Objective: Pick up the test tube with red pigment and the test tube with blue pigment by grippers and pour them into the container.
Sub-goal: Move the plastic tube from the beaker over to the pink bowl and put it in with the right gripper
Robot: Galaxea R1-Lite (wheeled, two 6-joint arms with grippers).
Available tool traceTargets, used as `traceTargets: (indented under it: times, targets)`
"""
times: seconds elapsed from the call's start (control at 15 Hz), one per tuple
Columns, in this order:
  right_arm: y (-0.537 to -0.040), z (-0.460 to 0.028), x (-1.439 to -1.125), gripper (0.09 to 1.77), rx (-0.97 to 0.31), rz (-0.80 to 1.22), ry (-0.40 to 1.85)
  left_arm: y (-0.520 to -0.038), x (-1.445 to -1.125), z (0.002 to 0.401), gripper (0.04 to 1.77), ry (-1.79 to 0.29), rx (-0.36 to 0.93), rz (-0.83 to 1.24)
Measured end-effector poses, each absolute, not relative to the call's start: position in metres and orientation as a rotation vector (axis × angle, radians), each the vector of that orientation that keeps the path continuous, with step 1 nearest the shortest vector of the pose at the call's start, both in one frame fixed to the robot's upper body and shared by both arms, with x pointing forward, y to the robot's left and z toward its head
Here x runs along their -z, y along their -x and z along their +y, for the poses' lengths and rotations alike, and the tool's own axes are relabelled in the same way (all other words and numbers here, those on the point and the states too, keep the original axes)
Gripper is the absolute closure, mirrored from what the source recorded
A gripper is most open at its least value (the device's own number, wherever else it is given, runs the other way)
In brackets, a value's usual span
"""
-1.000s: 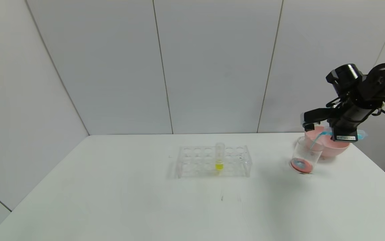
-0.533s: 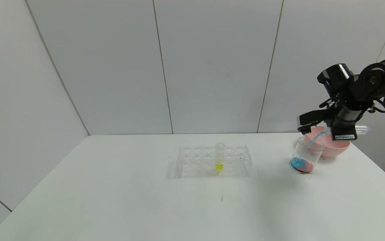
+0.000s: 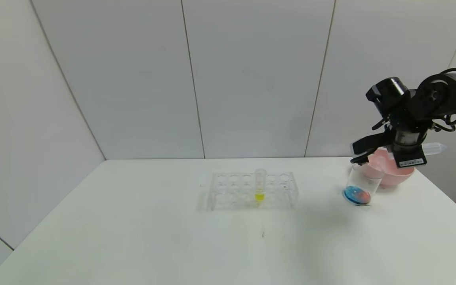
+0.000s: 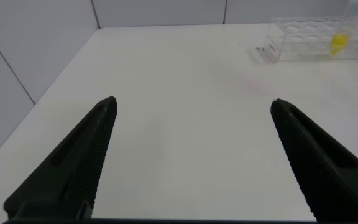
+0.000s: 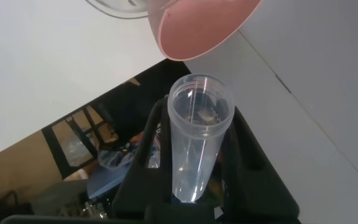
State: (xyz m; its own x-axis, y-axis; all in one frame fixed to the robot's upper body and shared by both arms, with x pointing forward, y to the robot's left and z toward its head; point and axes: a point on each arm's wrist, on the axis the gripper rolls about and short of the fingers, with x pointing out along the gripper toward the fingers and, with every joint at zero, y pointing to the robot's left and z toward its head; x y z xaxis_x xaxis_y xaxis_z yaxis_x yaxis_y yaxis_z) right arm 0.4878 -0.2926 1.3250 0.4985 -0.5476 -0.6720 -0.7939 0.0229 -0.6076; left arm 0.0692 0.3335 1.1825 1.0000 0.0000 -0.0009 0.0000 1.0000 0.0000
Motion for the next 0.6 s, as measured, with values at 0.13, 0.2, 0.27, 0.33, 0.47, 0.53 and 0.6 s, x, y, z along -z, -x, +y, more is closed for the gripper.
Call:
traceTargets:
  times: [0.13, 0.2, 0.27, 0.33, 0.47, 0.53, 0.6]
  targets:
    - [-0.486, -0.289, -1.325, 1.35, -0.294, 1.170, 1.662, -0.069, -1.183, 0.334, 0.05, 0.000, 0.000, 0.001]
    - [-0.486, -0.287, -1.325, 1.35, -0.297, 1.168, 1.665, -0.069, -1.183, 0.334, 0.05, 0.000, 0.000, 0.001]
    - [-0.485, -0.285, -1.325, 1.35, -0.298, 1.166, 1.668, -0.069, -1.183, 0.334, 0.05, 0.000, 0.000, 0.001]
    - [-0.485, -0.284, -1.325, 1.35, -0.299, 1.162, 1.670, -0.069, -1.183, 0.334, 0.05, 0.000, 0.000, 0.001]
    - [-0.484, -0.280, -1.326, 1.35, -0.303, 1.152, 1.675, -0.069, -1.183, 0.334, 0.05, 0.000, 0.000, 0.001]
    - [-0.483, -0.278, -1.326, 1.35, -0.305, 1.149, 1.676, -0.069, -1.183, 0.334, 0.05, 0.000, 0.000, 0.001]
    - [-0.483, -0.277, -1.326, 1.35, -0.307, 1.147, 1.676, -0.069, -1.183, 0.334, 0.05, 0.000, 0.000, 0.001]
